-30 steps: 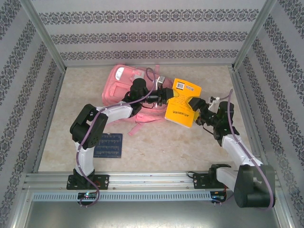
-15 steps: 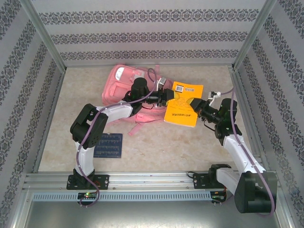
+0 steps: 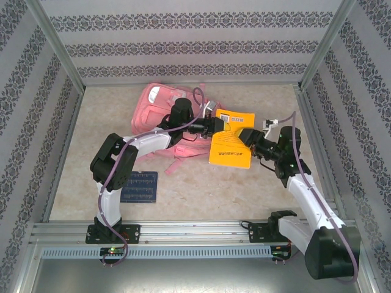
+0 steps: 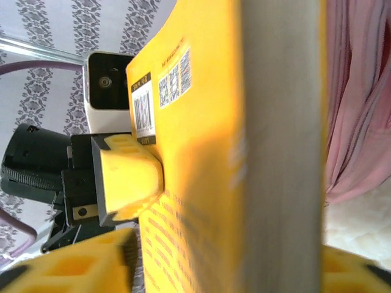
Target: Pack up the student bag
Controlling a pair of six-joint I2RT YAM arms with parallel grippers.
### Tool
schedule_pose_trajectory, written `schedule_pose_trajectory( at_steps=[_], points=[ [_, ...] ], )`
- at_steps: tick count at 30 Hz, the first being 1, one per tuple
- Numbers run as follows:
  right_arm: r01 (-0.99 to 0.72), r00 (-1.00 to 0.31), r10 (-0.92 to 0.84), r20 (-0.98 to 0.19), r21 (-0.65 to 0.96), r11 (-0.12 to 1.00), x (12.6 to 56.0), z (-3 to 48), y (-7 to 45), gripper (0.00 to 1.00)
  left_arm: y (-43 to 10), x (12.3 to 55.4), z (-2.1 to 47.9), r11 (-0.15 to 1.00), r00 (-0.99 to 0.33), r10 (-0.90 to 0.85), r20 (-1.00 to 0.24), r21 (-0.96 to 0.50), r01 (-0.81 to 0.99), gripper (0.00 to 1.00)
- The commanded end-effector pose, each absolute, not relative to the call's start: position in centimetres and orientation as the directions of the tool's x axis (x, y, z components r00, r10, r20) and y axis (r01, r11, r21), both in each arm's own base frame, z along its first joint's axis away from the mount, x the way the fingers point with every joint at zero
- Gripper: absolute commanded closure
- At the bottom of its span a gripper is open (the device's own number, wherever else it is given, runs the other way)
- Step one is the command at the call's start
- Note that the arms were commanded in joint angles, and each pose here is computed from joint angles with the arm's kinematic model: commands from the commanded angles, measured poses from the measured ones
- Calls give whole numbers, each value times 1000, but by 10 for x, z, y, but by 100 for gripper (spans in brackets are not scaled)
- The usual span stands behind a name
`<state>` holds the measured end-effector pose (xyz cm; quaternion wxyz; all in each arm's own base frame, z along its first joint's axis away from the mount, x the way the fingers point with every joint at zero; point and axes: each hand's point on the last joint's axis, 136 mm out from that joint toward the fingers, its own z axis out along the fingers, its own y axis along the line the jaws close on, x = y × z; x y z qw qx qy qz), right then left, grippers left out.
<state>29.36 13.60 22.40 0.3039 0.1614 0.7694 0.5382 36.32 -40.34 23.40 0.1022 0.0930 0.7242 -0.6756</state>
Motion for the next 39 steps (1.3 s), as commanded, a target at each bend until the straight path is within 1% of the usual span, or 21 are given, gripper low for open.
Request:
schedule_pose_trajectory(
  at_steps=[1,5,6,7,9,12,15,17,22,25,26,27,29,31,32,35,36,39],
  points=[
    [-135,-679,666,-309,944,301,289,248,131,33,-380,383,300,-58,-913,-215,-347,-929,367,100],
    [-185,-556,795,-244,968,168,275,266,122,20,-361,403,311,-64,-874,-407,-266,-946,318,100],
    [-202,-527,815,-242,967,157,270,268,121,16,-355,406,315,-68,-850,-466,-247,-948,312,100],
    [-233,-485,835,-261,959,164,265,277,120,10,-347,409,320,-62,-818,-526,-234,-949,311,100],
    [-272,-423,860,-286,945,181,256,287,120,3,-333,409,326,-34,-754,-617,-225,-950,312,100],
    [-264,-378,887,-265,949,171,253,286,120,2,-327,402,342,-11,-701,-671,-242,-942,336,100],
    [-213,-368,910,-193,970,119,259,275,119,2,-326,395,348,-35,-685,-698,-211,-944,327,100],
    [-197,-373,912,-167,975,98,262,272,121,2,-326,391,349,-47,-680,-706,-196,-946,321,100],
    [-252,-424,888,-179,965,74,268,294,137,3,-327,380,354,-44,-671,-714,-201,-944,328,100],
    [-286,-440,874,-204,955,79,270,306,146,3,-329,376,355,-39,-671,-712,-206,-943,330,100],
    [-287,-441,874,-205,955,80,271,306,147,4,-330,375,354,-36,-672,-711,-208,-943,330,100],
    [-320,-433,877,-208,945,66,272,322,148,6,-331,373,355,-34,-673,-709,-211,-943,332,100],
    [-339,-433,875,-217,938,64,275,329,152,15,-333,370,353,-25,-673,-706,-218,-943,331,100],
    [-358,-434,870,-233,931,71,278,337,157,27,-334,368,349,-15,-671,-707,-222,-945,327,100],
    [-359,-434,867,-244,930,82,280,337,160,32,-334,368,348,-13,-671,-707,-222,-945,326,100],
    [-351,-432,863,-261,930,105,285,337,165,38,-334,366,347,-15,-671,-708,-220,-945,326,100],
    [-339,-431,864,-261,934,113,288,334,165,42,-334,366,347,-14,-670,-709,-222,-945,328,100],
    [-310,-423,865,-270,940,142,294,327,166,64,-335,365,344,-2,-673,-702,-231,-945,326,100]
  ],
)
